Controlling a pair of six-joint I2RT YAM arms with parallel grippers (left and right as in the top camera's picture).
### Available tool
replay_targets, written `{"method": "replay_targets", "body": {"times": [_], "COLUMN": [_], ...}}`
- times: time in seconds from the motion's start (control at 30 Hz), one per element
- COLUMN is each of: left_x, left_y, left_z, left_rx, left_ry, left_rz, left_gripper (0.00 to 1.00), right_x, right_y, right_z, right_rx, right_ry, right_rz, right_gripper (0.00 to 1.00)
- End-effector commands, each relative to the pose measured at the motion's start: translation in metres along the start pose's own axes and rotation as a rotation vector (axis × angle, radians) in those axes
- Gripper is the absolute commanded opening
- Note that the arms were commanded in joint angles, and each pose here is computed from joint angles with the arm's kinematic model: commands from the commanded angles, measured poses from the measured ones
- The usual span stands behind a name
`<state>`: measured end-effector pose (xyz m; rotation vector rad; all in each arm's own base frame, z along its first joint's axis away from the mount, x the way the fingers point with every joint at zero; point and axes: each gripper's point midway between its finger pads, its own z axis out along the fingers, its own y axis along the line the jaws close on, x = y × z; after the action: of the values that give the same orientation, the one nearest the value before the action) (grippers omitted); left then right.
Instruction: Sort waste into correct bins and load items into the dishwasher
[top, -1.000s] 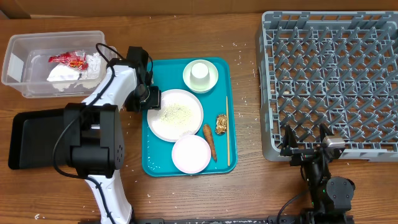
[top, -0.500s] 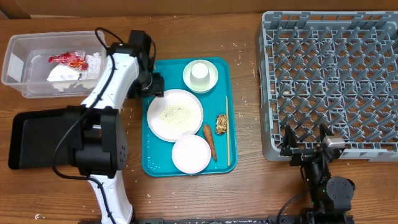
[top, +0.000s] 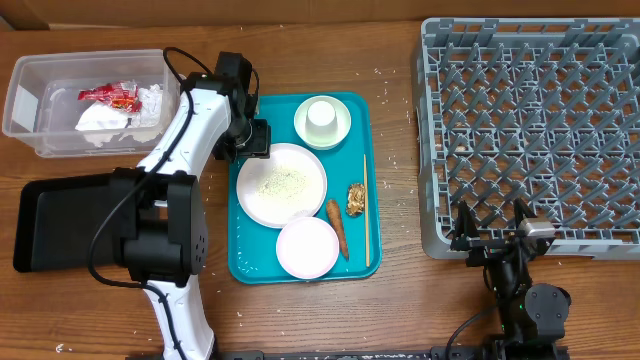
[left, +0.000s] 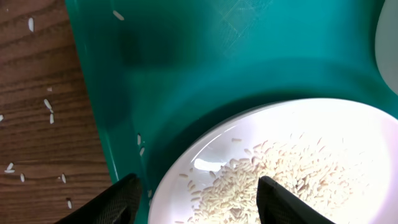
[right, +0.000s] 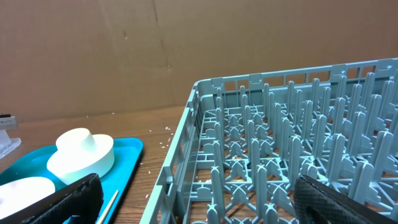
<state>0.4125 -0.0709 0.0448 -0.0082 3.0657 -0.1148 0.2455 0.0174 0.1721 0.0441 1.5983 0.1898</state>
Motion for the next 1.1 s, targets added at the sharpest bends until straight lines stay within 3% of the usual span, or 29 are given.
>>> {"method": "replay_targets", "body": {"times": [0.0,0.3,0.77,0.9,1.07], "left_x": [0.003,0.011,-0.071,-0.074,-0.071], "left_y": [0.003,0.004,-0.031,-0.071,-0.088], "left_z": [0.008,0.019,-0.074,-0.082,-0.08], "left_rx": [-0.017,-0.013,0.129,0.324,0.29], "left_ry": [0.018,0.035,-0.249,-0.258,-0.266], "left_rz": [0.018,0.016,-0.06,-0.015,0.031], "left_gripper": [0.63,0.63,0.62,0.62,0.62], "right_x": [0.002,0.002,0.002,0.002,0.002], "right_y": [-0.001,-0.001,-0.001,-0.001,-0.001], "right_z": [0.0,0.0,0.0,0.0,0.0], "right_rx": [0.006,0.006,0.006,0.006,0.006], "right_ry": [-0.005,-0.005,-0.005,-0.005,-0.005], "right_rz": [0.0,0.0,0.0,0.0,0.0], "right_gripper": [1.0,1.0,1.0,1.0,1.0]}}
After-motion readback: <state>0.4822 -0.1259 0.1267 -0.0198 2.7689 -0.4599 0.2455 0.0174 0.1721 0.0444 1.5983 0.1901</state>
